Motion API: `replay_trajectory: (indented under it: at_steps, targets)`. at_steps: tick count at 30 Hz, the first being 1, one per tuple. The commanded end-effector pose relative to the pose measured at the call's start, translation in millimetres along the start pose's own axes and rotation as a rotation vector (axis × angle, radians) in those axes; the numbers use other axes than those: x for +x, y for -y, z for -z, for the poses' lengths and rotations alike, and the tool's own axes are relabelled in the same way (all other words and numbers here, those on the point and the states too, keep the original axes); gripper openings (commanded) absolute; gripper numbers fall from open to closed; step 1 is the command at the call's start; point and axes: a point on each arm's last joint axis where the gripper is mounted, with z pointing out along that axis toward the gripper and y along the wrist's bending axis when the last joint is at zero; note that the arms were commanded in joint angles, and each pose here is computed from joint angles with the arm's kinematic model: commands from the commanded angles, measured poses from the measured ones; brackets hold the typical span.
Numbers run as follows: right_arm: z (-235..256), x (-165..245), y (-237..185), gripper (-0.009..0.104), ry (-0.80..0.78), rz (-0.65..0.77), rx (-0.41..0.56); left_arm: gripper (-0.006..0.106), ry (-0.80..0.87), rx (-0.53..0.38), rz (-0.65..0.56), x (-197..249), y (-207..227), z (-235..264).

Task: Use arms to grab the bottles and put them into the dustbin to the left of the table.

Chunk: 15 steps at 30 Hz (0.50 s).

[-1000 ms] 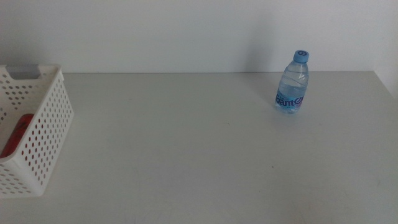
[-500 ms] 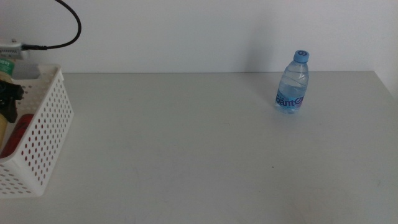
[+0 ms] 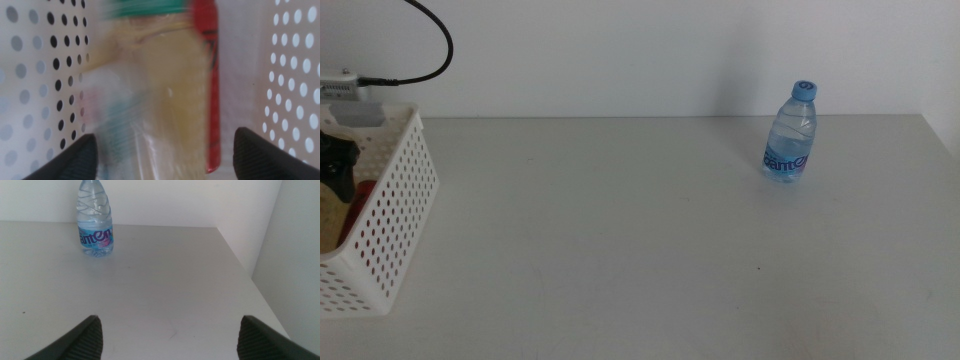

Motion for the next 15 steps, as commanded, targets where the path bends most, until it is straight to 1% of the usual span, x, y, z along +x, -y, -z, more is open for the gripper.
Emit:
replay_trajectory:
  at_steps: [1, 5, 8, 11, 15]
  targets:
    - [2.8, -10.7, 1.4, 0.070, 0.103, 0.016, 0.018, 0.094, 0.083, -0.007, 0.012, -0.7, -0.4, 31.0]
    - [2.8, -10.7, 1.4, 0.070, 0.103, 0.016, 0.018, 0.094, 0.092, 0.023, 0.059, 0.0, 2.2, 41.3]
    - [2.8, -10.7, 1.4, 0.070, 0.103, 0.016, 0.018, 0.094, 0.119, 0.019, 0.096, 5.1, 3.2, 57.8]
    - [2.8, -10.7, 1.4, 0.070, 0.103, 0.016, 0.018, 0.094, 0.190, 0.031, 0.106, 12.6, 6.3, 84.1]
    - [2.8, -10.7, 1.4, 0.070, 0.103, 0.016, 0.018, 0.094, 0.307, 0.080, 0.102, 26.4, 15.7, 123.5]
